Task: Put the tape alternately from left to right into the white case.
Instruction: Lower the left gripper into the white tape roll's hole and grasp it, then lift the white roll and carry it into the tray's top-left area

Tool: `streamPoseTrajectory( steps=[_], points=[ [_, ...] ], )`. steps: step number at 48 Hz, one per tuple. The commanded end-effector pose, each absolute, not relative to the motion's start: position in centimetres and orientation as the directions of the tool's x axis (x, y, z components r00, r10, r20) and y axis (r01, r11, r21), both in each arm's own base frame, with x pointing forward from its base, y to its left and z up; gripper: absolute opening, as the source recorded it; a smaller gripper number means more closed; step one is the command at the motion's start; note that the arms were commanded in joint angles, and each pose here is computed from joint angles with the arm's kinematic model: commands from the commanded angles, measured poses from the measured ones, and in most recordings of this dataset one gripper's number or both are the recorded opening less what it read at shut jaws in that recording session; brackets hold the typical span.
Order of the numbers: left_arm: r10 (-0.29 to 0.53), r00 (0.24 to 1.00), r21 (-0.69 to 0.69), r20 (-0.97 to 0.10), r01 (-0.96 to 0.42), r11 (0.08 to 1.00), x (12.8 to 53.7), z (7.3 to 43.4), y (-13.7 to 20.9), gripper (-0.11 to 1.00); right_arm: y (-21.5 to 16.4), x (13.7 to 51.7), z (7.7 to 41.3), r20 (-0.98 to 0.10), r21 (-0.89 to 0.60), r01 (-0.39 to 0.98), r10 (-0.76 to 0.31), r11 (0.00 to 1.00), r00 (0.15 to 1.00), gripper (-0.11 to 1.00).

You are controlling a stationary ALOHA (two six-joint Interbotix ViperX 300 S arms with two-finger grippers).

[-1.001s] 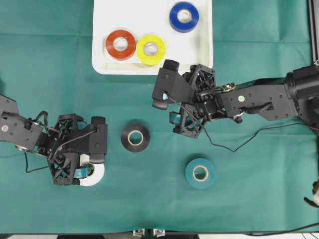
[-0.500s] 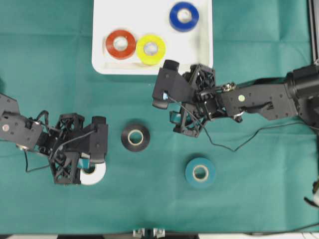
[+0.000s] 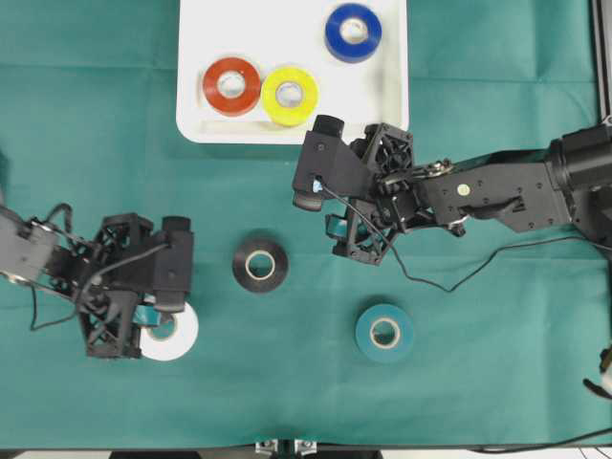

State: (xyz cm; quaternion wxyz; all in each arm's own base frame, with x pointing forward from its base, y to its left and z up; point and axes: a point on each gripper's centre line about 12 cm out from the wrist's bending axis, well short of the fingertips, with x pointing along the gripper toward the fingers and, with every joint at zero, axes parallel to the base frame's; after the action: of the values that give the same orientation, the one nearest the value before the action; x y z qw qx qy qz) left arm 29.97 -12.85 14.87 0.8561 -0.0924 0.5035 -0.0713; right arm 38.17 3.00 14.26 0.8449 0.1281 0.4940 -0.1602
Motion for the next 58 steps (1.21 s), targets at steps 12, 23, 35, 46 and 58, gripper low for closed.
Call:
streamPoseTrajectory(
  steps=[12,23,35,46,58],
  points=[
    [-0.208,0.553,-0.25,-0.807,0.0,0.968,30.5,18.0,-11.1,-0.03,3.1,38.4,15.6,-0.857,0.078,0.389,-0.138,0.918,0.497,0.79],
    [-0.15,0.582,-0.232,-0.799,-0.069,0.97,31.7,18.5,-7.8,-0.03,3.1,38.4,15.6,-0.856,0.079,0.388,-0.137,0.918,0.498,0.79],
    [-0.067,0.618,-0.138,-0.784,-0.067,0.988,33.2,19.6,-3.3,-0.03,3.2,38.5,15.8,-0.848,0.092,0.382,-0.128,0.92,0.514,0.79],
    [0.025,0.646,-0.055,-0.763,-0.104,0.993,34.6,20.7,1.7,-0.03,3.3,38.6,15.8,-0.845,0.098,0.378,-0.124,0.92,0.521,0.79],
    [0.117,0.654,0.045,-0.747,-0.125,0.991,36.0,20.7,6.7,-0.03,3.3,38.6,15.8,-0.845,0.098,0.378,-0.124,0.92,0.521,0.79]
  ],
)
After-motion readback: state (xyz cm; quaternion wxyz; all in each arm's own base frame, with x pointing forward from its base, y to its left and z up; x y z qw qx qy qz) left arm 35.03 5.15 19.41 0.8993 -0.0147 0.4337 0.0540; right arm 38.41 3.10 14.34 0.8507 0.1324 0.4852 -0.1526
